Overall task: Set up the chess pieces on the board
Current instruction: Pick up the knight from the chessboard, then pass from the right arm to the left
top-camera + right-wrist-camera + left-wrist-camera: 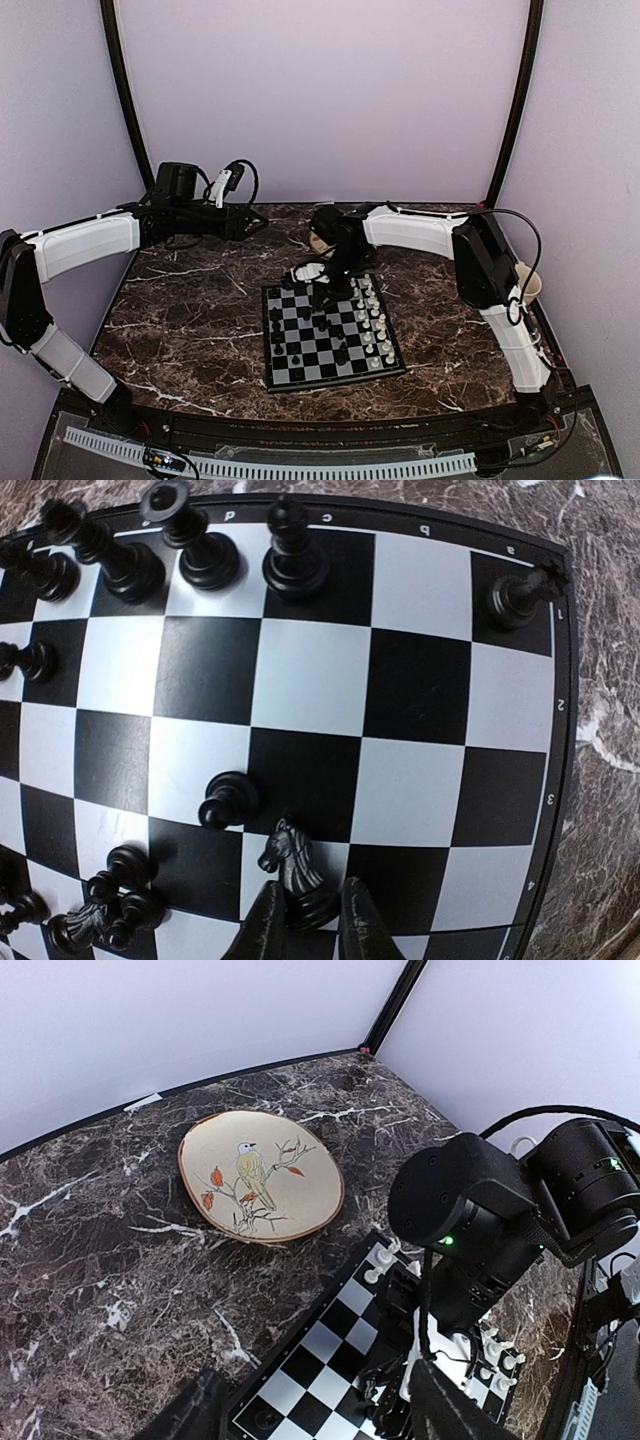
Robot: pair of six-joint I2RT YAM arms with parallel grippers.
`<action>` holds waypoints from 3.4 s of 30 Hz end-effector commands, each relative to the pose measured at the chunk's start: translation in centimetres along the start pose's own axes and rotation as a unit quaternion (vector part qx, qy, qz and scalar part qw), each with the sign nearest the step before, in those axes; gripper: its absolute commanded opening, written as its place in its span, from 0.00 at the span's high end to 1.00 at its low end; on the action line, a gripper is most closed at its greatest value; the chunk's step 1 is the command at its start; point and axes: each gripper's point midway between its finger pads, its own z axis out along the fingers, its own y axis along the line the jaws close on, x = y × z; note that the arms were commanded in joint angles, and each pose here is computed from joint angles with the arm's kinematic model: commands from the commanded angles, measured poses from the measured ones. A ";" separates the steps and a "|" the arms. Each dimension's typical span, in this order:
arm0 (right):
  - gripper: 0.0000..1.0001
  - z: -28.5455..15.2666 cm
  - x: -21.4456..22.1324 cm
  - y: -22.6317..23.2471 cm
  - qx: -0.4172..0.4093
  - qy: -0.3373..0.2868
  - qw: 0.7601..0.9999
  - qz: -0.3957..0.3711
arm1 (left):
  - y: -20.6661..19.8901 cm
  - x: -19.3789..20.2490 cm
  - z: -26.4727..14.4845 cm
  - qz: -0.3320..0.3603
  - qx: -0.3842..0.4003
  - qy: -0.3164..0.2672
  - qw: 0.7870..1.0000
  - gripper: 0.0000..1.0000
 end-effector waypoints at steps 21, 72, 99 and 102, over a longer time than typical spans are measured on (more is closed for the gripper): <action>0.90 -16.9 -2.5 0.0 0.108 -0.320 0.921 0.195 | -6.1 2.2 4.0 -0.198 0.076 -0.047 0.976 0.48; 0.88 -14.2 -2.7 0.1 0.099 -0.289 0.928 0.212 | -12.8 5.2 11.2 -0.264 0.221 0.042 0.938 0.91; 0.57 -15.9 4.6 4.7 0.137 -0.230 0.940 0.211 | -1.7 13.7 5.9 0.061 -0.090 0.309 0.945 1.00; 0.57 -15.6 4.8 5.1 0.132 -0.228 0.941 0.212 | -1.3 14.3 6.4 0.056 -0.095 0.316 0.942 1.00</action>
